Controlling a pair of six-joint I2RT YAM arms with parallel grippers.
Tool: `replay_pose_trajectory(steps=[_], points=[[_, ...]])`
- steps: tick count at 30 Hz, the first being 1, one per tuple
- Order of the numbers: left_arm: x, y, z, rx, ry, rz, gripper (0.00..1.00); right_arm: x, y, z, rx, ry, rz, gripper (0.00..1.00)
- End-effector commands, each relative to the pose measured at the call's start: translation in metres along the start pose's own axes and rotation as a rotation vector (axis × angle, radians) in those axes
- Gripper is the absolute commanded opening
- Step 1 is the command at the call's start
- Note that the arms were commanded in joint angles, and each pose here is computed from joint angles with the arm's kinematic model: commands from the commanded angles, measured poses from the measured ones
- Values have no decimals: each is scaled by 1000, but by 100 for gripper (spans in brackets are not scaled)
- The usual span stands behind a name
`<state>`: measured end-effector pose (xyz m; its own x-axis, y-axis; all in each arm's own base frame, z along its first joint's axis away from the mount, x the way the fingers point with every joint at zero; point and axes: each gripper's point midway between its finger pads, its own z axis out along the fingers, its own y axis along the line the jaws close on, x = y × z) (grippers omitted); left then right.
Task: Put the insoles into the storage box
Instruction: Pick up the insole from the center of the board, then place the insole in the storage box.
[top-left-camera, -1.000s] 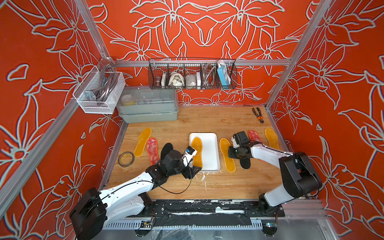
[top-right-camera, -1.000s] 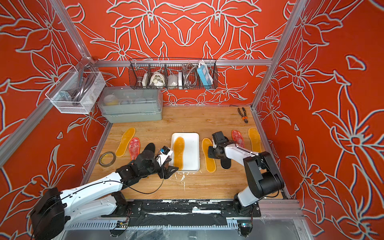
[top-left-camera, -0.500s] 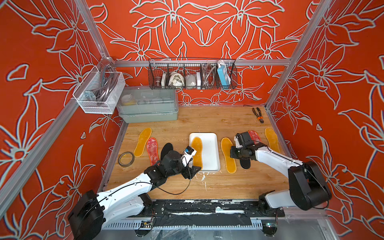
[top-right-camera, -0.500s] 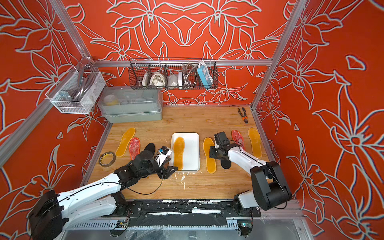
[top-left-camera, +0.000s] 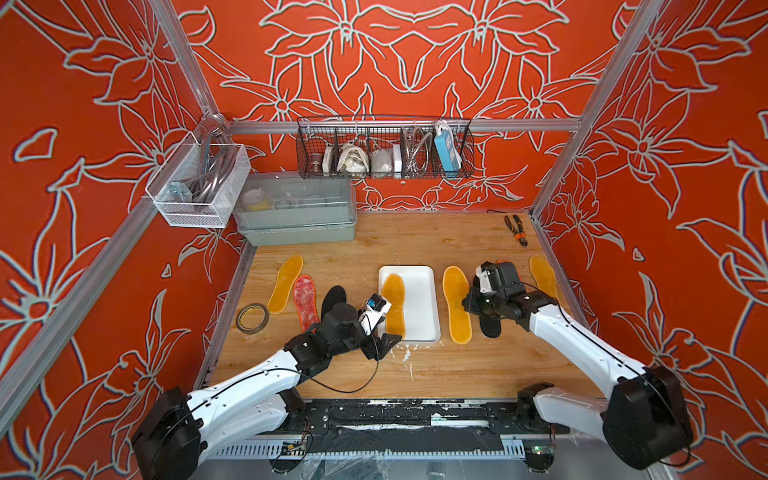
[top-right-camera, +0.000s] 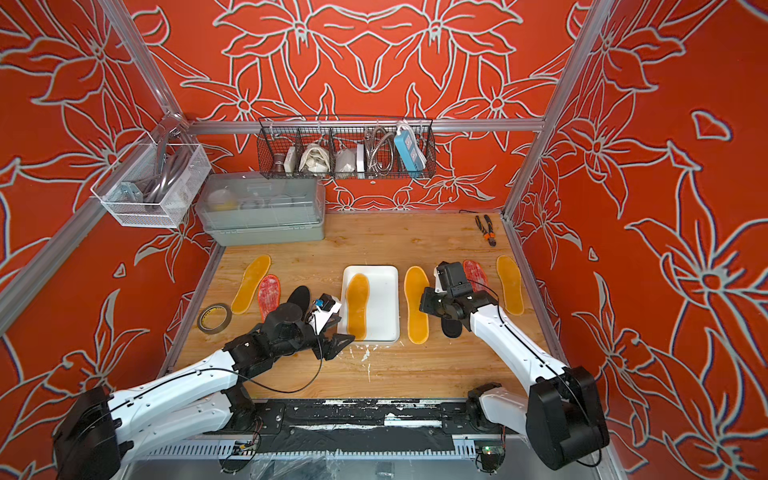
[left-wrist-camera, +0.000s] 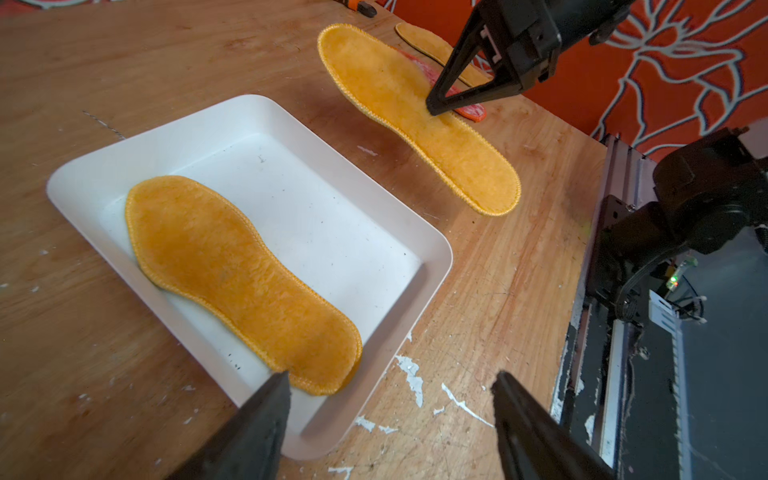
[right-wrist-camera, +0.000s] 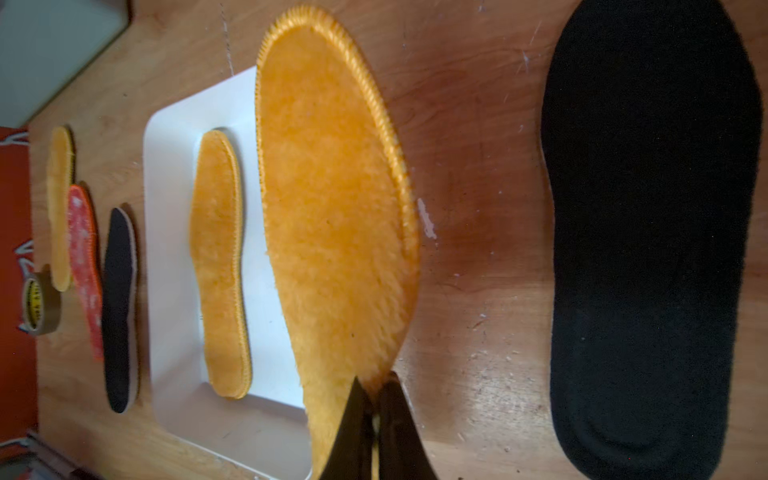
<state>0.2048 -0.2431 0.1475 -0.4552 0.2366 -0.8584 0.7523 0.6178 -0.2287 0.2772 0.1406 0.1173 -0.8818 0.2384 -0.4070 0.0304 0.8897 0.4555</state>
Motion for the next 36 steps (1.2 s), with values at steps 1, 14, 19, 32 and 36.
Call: replay_pose_trajectory(steps=[1, 14, 19, 32, 36], points=[[1, 11, -6, -72, -19, 7, 76, -10, 22, -5, -70, -25, 53, 0], [-1, 27, -16, -173, -48, 8, 74, -20, 71, 42, -20, -65, -4, 0], [0, 28, -16, -179, -44, 8, 74, -14, 65, 66, 52, -44, -27, 0], [2, 28, -10, -172, -28, 3, 74, -4, 60, 93, 135, -26, -92, 0], [2, 28, -11, -174, -29, 3, 74, -2, 61, 98, 146, -24, -103, 0]])
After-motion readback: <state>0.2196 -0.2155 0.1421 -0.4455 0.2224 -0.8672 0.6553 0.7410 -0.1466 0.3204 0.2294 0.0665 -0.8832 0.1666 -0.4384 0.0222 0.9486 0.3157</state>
